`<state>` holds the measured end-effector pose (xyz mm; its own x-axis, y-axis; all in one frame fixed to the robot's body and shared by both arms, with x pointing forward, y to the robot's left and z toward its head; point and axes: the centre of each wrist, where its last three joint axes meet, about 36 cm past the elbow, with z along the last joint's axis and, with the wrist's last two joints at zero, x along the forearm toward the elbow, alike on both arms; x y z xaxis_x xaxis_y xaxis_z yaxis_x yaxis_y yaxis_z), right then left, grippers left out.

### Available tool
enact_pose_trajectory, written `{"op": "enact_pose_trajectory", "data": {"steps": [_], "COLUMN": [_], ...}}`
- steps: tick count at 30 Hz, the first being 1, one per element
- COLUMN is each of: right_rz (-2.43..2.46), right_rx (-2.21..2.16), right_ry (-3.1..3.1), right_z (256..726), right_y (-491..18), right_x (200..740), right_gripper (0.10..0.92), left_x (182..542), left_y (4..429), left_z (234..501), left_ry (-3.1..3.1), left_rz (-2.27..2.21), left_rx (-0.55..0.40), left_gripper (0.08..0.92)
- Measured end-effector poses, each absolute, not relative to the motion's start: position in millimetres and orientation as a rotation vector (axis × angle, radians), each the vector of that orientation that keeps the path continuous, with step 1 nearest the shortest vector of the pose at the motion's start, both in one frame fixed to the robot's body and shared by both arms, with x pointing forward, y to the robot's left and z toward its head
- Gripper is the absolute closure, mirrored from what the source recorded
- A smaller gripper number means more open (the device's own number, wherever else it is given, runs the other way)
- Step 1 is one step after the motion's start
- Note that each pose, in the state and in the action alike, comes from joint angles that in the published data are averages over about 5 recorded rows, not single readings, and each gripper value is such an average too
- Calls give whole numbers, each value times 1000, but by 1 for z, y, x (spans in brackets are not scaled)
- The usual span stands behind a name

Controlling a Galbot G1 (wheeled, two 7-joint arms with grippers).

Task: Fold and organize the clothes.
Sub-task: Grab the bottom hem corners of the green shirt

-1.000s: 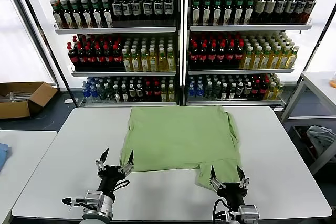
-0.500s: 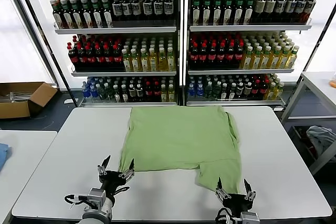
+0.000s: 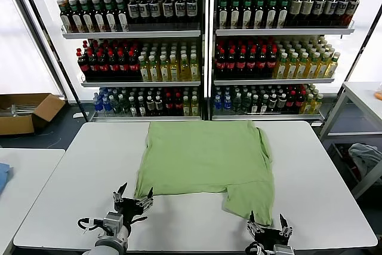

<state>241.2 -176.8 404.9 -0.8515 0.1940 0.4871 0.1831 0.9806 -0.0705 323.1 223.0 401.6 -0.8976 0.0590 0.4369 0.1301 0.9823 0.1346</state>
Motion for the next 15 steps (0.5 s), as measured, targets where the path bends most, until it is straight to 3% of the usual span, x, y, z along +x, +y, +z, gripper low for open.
{"op": "enact_pose_trajectory", "data": {"steps": [15], "right_rz": [22], "right_rx": [-267], "right_ry": [-2594], "right_z": [395], "right_y": [-174], "right_x": [242], "right_gripper": [200], "left_x": [332], "left_y": [227], "left_z": [394], "left_ry": [-2612], "left_rz": [-154], "left_rx": [-167], "left_gripper": [188]}}
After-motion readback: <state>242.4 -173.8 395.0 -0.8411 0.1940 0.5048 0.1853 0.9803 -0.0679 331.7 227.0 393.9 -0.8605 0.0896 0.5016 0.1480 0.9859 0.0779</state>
